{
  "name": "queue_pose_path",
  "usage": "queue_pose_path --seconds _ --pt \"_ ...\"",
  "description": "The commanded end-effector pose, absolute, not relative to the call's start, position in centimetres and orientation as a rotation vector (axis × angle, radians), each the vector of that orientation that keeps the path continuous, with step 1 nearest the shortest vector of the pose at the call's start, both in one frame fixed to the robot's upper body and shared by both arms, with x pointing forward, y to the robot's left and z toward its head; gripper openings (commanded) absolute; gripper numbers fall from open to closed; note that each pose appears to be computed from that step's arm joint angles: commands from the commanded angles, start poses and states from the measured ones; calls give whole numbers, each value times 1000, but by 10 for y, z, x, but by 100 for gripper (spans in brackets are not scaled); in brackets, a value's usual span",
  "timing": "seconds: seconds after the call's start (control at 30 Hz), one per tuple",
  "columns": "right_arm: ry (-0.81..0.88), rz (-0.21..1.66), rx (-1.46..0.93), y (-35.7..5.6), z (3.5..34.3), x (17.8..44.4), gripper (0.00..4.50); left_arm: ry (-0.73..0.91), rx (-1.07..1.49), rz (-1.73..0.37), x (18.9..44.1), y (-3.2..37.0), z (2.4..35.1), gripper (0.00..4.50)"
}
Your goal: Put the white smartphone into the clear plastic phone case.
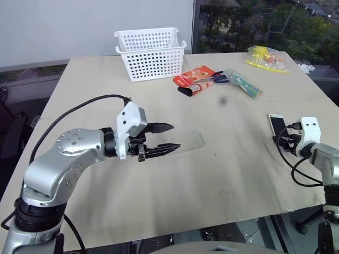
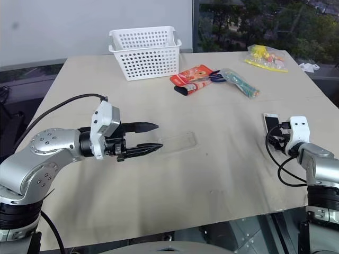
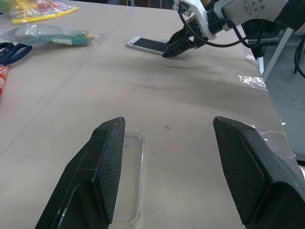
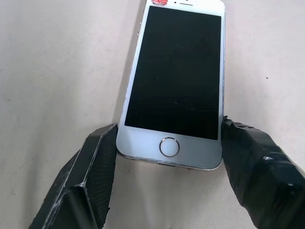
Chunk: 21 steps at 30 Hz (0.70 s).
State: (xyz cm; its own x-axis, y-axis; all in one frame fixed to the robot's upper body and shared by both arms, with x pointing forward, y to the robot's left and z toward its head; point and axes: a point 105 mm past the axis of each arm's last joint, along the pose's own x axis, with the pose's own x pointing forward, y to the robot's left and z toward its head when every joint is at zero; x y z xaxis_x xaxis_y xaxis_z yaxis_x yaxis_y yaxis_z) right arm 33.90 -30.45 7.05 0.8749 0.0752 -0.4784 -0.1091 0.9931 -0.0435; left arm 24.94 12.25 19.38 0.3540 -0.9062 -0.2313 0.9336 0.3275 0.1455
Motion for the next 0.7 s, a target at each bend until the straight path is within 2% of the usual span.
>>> queue_pose_path --seconds 0.03,0.13,0.23,0.3,0.43,0.7 --pt "375 338 -218 -275 92 346 286 84 289 -1195 250 125 200 299" --pt "321 535 -258 -249 114 344 286 62 258 -1186 253 125 202 299" --pt "245 815 -333 -209 140 332 286 23 209 -1154 260 123 200 299" --pt "233 895 -379 -199 146 327 286 23 214 -1153 262 123 197 299" --pt "194 1202 -644 -165 151 316 286 23 256 -1119 274 128 193 299" --pt "162 1481 -964 -137 157 344 286 7 389 -1096 301 144 199 299"
